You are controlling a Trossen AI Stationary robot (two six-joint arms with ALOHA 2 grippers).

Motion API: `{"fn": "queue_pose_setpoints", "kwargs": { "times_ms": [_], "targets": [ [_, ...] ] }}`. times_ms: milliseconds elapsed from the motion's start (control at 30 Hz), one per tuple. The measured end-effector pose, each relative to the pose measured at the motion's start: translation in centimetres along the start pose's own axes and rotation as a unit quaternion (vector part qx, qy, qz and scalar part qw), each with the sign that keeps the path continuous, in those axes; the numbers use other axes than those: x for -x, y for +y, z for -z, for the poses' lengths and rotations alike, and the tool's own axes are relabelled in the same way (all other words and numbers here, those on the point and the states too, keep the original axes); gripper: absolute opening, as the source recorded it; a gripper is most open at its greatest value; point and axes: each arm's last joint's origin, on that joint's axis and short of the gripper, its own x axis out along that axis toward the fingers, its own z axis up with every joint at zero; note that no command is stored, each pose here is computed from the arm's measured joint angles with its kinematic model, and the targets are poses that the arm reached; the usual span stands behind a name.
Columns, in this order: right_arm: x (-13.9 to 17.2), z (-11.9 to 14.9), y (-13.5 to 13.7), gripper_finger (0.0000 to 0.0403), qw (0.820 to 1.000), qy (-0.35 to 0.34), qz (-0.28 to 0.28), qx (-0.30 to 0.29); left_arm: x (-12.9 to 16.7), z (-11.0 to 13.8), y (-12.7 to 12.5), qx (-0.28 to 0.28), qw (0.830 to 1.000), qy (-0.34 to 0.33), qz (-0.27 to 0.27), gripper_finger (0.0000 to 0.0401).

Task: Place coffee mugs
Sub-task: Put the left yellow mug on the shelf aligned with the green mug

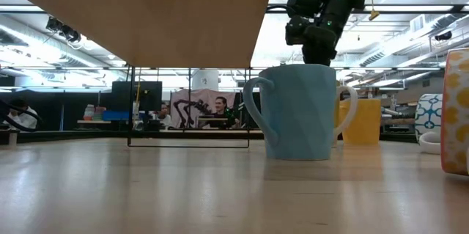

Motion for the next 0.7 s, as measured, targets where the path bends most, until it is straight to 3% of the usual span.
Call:
{"fn": "queue_pose_setpoints", "kwargs": {
  "times_ms": [333,700],
  "targets": [
    [0.0,0.0,0.0,0.0187,1.0,0.001,0.001,-0.002,0.0,0.0,0.0,0.0,1.0,0.0,0.0,0.0119],
    [1.3,-1.0,0.0,0.0198,1.0,-0.01,0.006,0.004,0.0,0.0,0.0,0.0,1.0,0.0,0.0,0.0119]
  ]
}}
